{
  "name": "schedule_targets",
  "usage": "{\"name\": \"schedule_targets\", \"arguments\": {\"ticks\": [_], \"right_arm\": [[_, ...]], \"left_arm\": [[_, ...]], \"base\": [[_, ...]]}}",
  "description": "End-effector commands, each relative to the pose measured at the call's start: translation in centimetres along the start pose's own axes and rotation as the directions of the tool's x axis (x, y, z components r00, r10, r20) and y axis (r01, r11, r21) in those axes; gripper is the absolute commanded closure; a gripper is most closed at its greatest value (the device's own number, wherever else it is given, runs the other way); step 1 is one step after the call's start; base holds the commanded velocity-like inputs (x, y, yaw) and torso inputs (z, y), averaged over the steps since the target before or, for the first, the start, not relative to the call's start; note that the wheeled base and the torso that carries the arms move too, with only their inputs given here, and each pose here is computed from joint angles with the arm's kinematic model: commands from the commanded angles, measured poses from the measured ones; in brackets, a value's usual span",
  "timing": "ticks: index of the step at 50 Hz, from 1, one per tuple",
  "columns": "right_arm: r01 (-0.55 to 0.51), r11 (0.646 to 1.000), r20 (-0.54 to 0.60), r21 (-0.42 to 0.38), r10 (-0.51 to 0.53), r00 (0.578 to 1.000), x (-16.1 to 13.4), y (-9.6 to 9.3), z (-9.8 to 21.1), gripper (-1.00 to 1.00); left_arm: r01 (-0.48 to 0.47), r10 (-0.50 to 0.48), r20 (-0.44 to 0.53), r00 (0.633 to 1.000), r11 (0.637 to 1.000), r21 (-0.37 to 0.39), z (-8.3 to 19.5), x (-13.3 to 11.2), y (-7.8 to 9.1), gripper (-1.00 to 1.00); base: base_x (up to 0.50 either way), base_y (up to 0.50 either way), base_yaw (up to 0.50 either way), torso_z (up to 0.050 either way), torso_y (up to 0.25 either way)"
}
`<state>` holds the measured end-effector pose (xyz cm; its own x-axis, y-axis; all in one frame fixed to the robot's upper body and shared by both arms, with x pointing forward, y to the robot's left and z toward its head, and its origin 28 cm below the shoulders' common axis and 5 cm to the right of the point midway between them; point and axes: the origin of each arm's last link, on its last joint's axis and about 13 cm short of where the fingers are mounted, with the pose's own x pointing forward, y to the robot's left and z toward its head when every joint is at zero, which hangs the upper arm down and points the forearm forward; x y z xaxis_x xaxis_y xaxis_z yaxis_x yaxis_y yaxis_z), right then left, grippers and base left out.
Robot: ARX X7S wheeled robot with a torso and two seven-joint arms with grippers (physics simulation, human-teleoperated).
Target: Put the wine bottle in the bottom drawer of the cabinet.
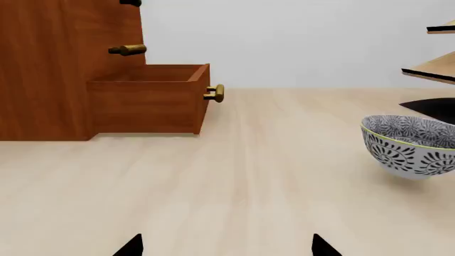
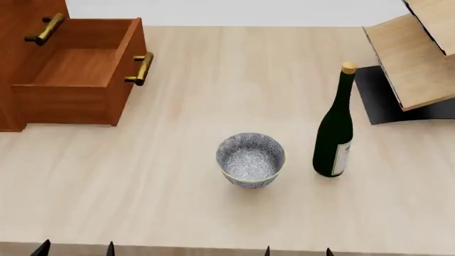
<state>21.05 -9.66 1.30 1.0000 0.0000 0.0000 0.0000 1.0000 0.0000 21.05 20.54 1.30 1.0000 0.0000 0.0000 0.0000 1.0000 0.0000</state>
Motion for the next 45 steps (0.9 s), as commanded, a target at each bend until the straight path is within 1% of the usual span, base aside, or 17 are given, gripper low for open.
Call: {"name": "schedule_targets", "arguments": {"ticks": [1,3,4,6,9,13,19,27,32,45], "right_arm": [[0.0,1.0,0.0,0.0,0.0,1.0,0.0,0.03,0.0,-1.0],[0.002,1.0,0.001,-0.005,-0.002,1.0,-0.05,0.05,0.01,-1.0],[0.001,1.0,0.0,-0.003,-0.001,1.0,-0.06,0.06,0.05,-1.0],[0.002,1.0,-0.005,0.01,-0.002,1.0,0.0,-0.01,-0.02,-1.0],[0.007,1.0,-0.005,0.013,-0.007,1.0,0.08,-0.06,-0.08,-1.0],[0.011,1.0,0.0,0.004,-0.011,1.0,0.04,-0.04,-0.05,-1.0],[0.011,1.0,0.004,0.0,-0.011,1.0,0.01,-0.02,0.01,-1.0],[0.021,1.0,0.013,-0.006,-0.021,1.0,0.02,-0.03,0.0,-1.0],[0.02,1.0,0.017,-0.01,-0.02,1.0,-0.09,0.0,0.09,-1.0],[0.019,0.999,0.028,-0.031,-0.018,0.999,-0.15,0.1,0.21,-1.0]], "left_arm": [[0.0,0.0,0.0,1.0,1.0,0.0,0.0,0.0,0.01,-1.0],[-0.002,0.002,-0.006,1.0,1.0,-0.001,-0.04,0.06,0.02,-1.0],[-0.015,0.015,0.008,1.0,1.0,0.012,0.04,0.05,-0.01,-1.0],[-0.012,0.012,0.003,1.0,1.0,0.025,-0.06,0.05,-0.08,-1.0],[-0.004,0.004,0.011,1.0,1.0,0.015,0.07,-0.07,-0.02,-1.0],[0.009,-0.009,0.028,1.0,1.0,0.023,0.2,-0.3,-0.09,-1.0],[0.015,-0.016,0.037,0.999,1.0,0.027,0.15,-0.28,-0.09,-1.0],[0.014,-0.014,0.019,1.0,1.0,0.02,0.19,-0.25,-0.06,-1.0],[0.018,-0.019,0.017,1.0,0.999,0.031,0.22,-0.34,-0.13,-1.0],[0.026,-0.026,0.019,0.999,0.999,0.031,0.29,-0.34,-0.15,-1.0]], "base": [[0.0,0.0,0.0,0.0,0.0],[0.0,0.0,0.0,0.0,0.0],[0.0,0.0,0.0,0.0,0.0],[0.0,0.0,0.0,0.0,0.0],[0.0,0.0,0.0,0.0,0.0],[0.0,0.0,0.0,0.007,0.0],[0.0,0.0,0.0,0.047,0.0],[0.0,0.0,0.0,0.05,0.0],[0.0,0.0,0.0,0.05,0.0],[0.0,0.0,0.0,0.05,0.0]]}}
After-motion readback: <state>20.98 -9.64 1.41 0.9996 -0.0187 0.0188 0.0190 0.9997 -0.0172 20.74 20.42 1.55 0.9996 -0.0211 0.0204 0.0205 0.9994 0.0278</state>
